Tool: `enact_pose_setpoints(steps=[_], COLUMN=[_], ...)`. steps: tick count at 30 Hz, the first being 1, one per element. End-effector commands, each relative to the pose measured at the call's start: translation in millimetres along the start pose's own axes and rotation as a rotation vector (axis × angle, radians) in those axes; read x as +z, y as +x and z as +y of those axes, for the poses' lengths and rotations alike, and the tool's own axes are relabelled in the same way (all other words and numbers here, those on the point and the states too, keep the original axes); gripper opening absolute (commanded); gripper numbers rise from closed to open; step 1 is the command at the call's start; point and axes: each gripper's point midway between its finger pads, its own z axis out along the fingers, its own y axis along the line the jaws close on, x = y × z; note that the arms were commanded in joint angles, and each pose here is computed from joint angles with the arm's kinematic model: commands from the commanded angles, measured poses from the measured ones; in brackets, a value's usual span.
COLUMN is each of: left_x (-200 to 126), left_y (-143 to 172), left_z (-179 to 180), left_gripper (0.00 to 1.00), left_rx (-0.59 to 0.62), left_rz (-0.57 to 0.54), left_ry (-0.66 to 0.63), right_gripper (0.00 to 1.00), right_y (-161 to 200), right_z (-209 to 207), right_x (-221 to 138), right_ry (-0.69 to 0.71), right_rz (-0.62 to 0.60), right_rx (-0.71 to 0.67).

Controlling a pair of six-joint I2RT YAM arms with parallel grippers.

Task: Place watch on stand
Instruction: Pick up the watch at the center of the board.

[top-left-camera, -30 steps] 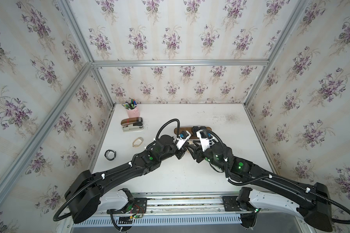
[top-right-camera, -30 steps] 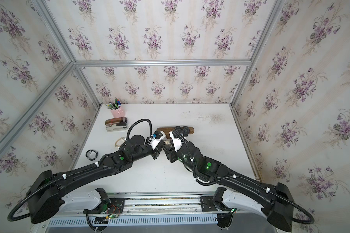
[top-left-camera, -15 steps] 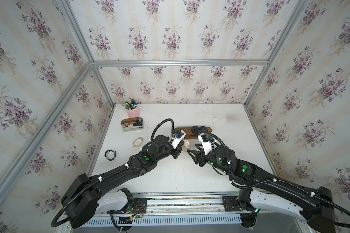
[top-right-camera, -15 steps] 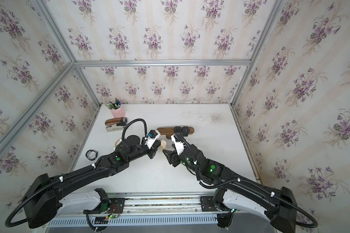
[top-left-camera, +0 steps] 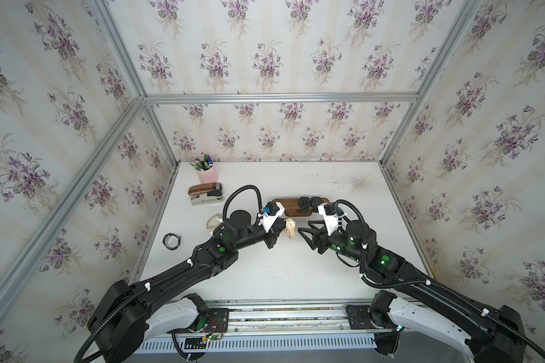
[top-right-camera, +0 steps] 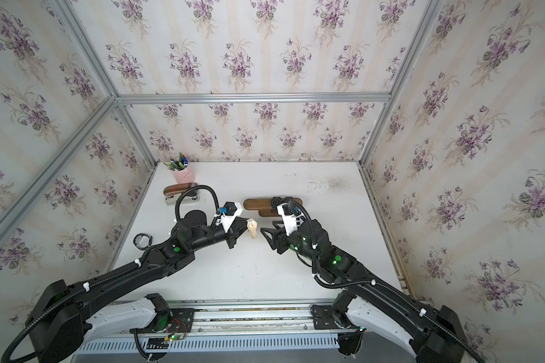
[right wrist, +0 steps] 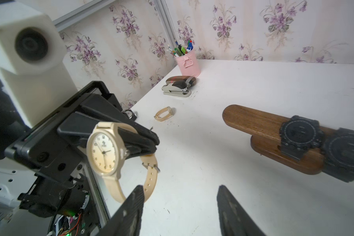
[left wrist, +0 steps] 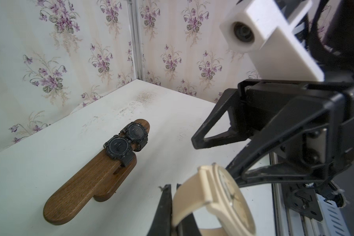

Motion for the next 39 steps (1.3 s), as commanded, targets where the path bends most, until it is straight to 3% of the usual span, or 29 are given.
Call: enact_pose_setpoints(steps=[1,10,16,18,29,30,34,36,39], left_x=[1,-1,-2,-2,-1,-1,-2,-2,-3], left_y=[-18,-31,-36,-35,-32,-31,-24,-15,4], left_z=[-15,-30,-37,-38,-37,-36,-25,-12,9], left_gripper=[0.03,0.04,0.05,0.05,0.10,0.14,0.48,0.61,0.67], left_rx=[0.017,0.009,0.004,0.004,-0.005,-0.008,-0.022,-0.049,-0.112], left_rz=[-0.061,-0.104,-0.116,-0.113,-0.105,-0.100,-0.083,-0.056,0.011], left_ry=[0.091,0.179,0.218,0.224,0.215,0.208,0.134,0.055,-0.066], right_gripper=[0.58,0.53,0.38,0.29,0.00,0.00,0.00,0.00,0.00], right_y=[-9,0,3,2,-2,-3,-8,-11,-14], right_z=[26,38,45,46,34,31,3,-13,-32], right_x=[2,9,13,14,17,17,20,20,20], right_ry=[-0.142,-0.229,-0.271,-0.272,-0.200,-0.178,-0.015,0.085,0.198], right_rz=[-0.023,0.013,0.028,0.025,0.006,0.001,-0.014,-0.021,-0.019], right_rx=[-0.030,-0.040,-0.037,-0.036,-0.012,-0.008,0.012,0.019,0.020])
